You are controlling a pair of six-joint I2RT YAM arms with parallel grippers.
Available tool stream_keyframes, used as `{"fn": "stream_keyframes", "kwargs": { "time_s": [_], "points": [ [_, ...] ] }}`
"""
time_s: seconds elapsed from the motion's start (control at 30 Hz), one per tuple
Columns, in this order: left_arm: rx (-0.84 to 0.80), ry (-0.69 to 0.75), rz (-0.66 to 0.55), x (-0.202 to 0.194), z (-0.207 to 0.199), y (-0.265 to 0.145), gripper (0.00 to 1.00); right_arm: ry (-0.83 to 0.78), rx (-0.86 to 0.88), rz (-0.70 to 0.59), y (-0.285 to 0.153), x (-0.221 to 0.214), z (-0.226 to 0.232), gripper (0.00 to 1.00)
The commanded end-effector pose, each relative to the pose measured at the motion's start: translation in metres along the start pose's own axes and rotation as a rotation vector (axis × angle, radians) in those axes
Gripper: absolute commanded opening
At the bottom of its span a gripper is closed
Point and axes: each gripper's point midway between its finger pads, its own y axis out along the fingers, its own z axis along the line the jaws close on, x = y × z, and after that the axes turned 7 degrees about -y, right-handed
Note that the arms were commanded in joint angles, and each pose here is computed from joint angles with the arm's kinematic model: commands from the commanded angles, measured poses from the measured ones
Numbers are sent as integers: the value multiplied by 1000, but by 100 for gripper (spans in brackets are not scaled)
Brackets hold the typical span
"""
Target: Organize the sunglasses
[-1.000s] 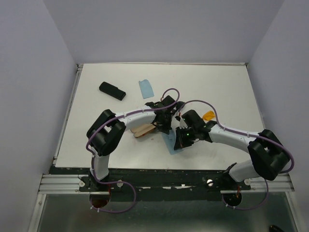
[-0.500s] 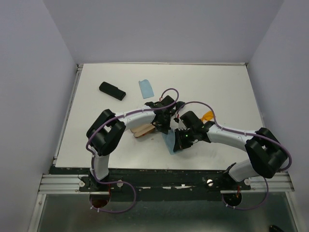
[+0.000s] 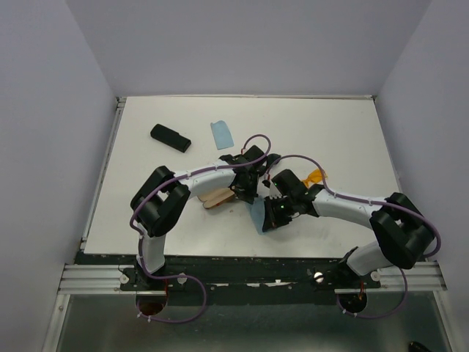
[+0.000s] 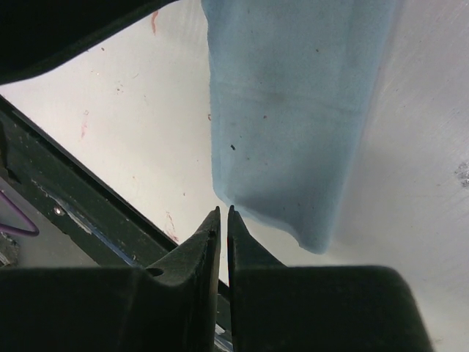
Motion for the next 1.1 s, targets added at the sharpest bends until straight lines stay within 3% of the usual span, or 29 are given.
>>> {"fn": "stream_keyframes", "kwargs": {
  "time_s": [0.0, 0.33, 0.7, 0.9, 1.07],
  "points": [
    [16, 7, -14, 3, 5, -5, 0, -1, 5, -2, 5, 4, 2, 16],
    [86, 0, -29, 4, 19, -3, 0, -5, -15, -11, 2, 2, 1, 17],
    [77, 47, -68, 12, 12, -21, 42, 66, -142, -184, -24, 27, -9, 25],
    [7, 76, -73, 10, -7, -34, 46, 102, -122, -185, -26, 18, -7, 26],
    [-55, 78, -53, 7, -22, -32, 42, 115, -113, -170, -17, 12, -11, 25]
  ]
}}
